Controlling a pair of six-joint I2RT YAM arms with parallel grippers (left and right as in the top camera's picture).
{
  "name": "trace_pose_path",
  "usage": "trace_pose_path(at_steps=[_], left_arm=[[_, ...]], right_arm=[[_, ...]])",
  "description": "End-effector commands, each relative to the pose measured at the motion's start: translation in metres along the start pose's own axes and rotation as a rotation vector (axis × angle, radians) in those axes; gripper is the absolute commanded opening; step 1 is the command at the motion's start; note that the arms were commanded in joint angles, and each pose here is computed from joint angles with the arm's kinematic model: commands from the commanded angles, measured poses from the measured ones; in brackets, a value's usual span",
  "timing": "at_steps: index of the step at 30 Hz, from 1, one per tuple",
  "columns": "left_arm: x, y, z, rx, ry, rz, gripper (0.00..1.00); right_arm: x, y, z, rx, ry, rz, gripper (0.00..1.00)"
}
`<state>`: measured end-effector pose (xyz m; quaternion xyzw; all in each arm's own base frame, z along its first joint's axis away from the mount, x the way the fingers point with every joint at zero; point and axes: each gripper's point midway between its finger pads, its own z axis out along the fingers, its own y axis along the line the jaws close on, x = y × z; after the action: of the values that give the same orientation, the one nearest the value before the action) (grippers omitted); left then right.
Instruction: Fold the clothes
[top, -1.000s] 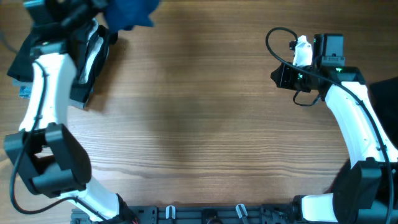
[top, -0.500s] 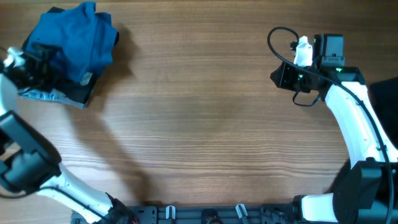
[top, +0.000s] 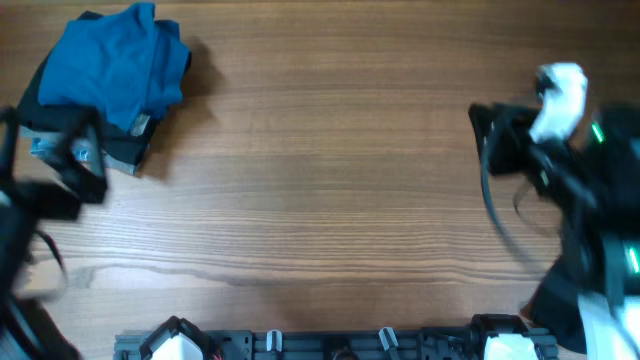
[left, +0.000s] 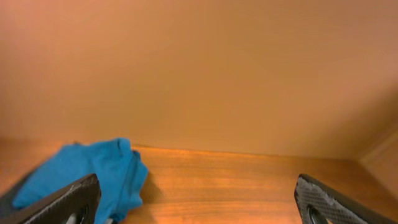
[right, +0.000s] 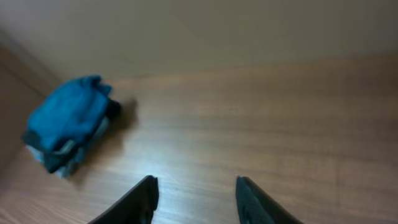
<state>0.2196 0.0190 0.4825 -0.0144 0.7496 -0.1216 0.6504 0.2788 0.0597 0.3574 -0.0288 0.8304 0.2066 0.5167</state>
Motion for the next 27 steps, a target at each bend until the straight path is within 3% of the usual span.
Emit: trace_pose_path(at_steps=[1, 2, 6, 10, 14, 20, 22, 24, 27], left_arm=[[0.014, -0.012, -0.006, -0.040, 0.034, 0.082, 1.00], [0.021, -0.020, -0.001, 0.012, 0.067, 0.074, 1.00], [0.031, -0.049, 0.013, 0.178, 0.125, 0.080, 1.00], [0.037, -0.069, 0.015, 0.275, 0.150, 0.092, 1.00], [0.037, -0.069, 0.015, 0.275, 0.151, 0.091, 1.00], [0.037, -0.069, 0.015, 0.275, 0.151, 0.091, 1.00], [0.037, -0.069, 0.015, 0.275, 0.151, 0.091, 1.00], [0.037, -0.069, 0.015, 0.275, 0.151, 0.091, 1.00], [0.037, -0.069, 0.015, 0.275, 0.151, 0.091, 1.00]], right_arm=[[-0.009, 0.038, -0.075, -0.050, -0.188, -0.092, 1.00], [-0.003, 0.049, -0.103, -0.055, -0.243, -0.117, 1.00], [0.005, 0.062, -0.141, -0.055, -0.337, -0.157, 1.00], [0.040, 0.052, -0.132, -0.032, -0.194, -0.090, 1.00], [0.080, 0.043, -0.127, -0.005, -0.035, -0.021, 1.00], [0.108, 0.036, -0.128, 0.025, 0.076, 0.026, 1.00], [0.085, 0.026, -0.130, 0.090, -0.049, -0.027, 1.00], [0.054, 0.031, -0.131, 0.079, -0.247, -0.204, 1.00], [0.061, 0.020, -0.110, 0.091, -0.349, -0.374, 1.00]])
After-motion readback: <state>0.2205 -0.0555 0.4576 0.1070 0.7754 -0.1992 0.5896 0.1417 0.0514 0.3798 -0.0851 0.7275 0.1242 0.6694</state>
